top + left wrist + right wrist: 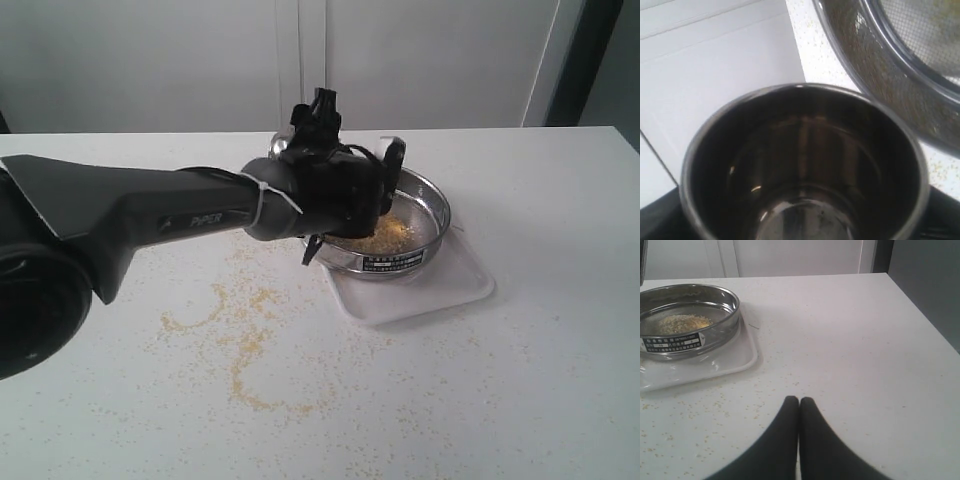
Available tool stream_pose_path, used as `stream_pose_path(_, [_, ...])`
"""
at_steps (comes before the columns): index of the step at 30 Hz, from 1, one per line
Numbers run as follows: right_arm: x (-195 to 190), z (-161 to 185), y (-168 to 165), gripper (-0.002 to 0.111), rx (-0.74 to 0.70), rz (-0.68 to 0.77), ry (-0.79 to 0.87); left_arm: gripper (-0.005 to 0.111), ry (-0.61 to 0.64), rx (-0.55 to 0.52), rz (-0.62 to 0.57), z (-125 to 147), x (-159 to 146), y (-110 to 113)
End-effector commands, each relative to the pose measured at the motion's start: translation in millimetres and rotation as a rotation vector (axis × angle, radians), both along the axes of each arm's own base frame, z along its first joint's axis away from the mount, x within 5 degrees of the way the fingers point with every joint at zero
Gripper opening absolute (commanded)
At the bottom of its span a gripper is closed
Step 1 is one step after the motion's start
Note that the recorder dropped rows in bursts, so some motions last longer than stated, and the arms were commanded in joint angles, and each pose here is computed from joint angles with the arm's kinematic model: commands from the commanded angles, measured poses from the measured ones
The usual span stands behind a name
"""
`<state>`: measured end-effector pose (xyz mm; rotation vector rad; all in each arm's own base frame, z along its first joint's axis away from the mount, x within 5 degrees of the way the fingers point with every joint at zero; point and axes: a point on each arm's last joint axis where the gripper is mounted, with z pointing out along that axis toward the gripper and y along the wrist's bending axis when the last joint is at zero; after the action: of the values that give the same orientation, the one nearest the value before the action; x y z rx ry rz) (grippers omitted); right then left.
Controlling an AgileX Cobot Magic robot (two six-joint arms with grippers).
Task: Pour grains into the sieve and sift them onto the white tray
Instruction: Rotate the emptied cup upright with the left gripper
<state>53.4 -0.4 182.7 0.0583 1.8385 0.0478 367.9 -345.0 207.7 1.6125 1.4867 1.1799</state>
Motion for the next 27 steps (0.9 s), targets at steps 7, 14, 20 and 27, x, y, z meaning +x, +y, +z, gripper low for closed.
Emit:
stream_pose_path(7, [0.2,-0.3,-0.4,0.0,-0.006,-0.005,-0.014,0.0,0.193,-0.403,0.015,27.6,-14.2,-4.1])
stream_pose_path(14, [0.2,-0.3,-0.4,0.0,-0.006,-0.005,-0.014,0.0,0.326,-0.628,0.099,35.3,-7.8,9.4])
stream_pose_path(20, [0.2,-0.3,-0.4,0.0,-0.006,-0.005,-0.014,0.0,0.418,-0.805,0.135,46.1,7.3,29.0])
stream_pose_path(27, [0.2,-0.3,-0.4,0.0,-0.006,-0.005,-0.014,0.0,0.542,-0.926,0.158,47.8,16.5,43.5])
